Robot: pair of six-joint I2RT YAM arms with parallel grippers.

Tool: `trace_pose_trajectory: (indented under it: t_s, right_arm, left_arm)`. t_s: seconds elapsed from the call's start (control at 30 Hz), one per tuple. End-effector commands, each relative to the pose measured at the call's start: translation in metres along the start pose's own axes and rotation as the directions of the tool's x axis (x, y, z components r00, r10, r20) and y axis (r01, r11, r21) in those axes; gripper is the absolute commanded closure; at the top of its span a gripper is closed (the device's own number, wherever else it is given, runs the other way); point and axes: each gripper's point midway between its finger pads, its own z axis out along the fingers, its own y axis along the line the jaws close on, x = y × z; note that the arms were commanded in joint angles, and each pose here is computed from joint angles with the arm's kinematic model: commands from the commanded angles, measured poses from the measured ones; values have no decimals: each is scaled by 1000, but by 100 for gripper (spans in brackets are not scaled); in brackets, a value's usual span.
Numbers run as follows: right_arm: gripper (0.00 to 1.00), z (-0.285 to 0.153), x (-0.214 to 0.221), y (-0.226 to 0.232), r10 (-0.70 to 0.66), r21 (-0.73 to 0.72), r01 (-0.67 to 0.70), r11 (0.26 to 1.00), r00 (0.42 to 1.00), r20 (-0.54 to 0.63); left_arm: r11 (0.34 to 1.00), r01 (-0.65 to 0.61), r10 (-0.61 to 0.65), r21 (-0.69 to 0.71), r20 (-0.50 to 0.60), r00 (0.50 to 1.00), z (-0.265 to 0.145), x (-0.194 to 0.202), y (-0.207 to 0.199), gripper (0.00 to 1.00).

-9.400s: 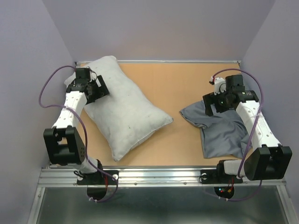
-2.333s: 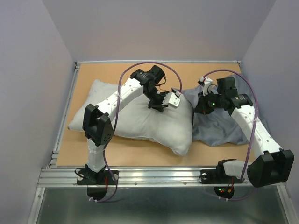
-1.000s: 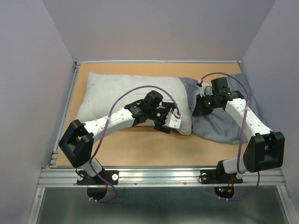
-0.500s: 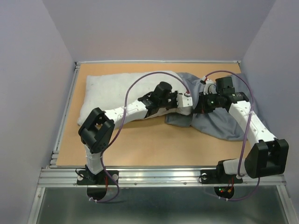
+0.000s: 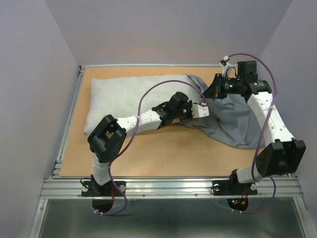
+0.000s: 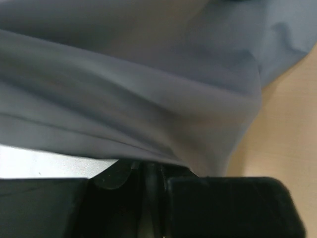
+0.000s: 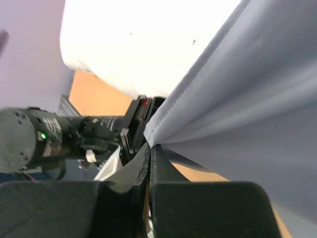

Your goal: Put the pillow into the pillowcase

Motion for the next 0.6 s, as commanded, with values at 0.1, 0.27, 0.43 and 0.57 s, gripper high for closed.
trace_pose_trajectory:
  t_s: [0.1, 0.27, 0.43, 0.57]
  right_arm:
    - [99, -4, -21, 2, 88, -59, -86, 995, 995, 35]
    - [99, 9, 33, -30, 90, -7, -90, 996, 995, -51]
    - [99, 26, 60, -53, 117, 1, -118, 993, 986, -116]
    - [100, 37, 63, -51, 98, -25, -102, 994, 986, -133]
  left_arm:
    - [993, -11, 24, -117, 111, 994, -63, -35, 16, 82]
    - [996, -9, 17, -93, 83, 996, -108, -24, 0, 82]
    - [898, 271, -358, 347, 215, 909, -165, -100, -61, 5]
    - [928, 219, -273, 301, 151, 950, -175, -87, -37, 4]
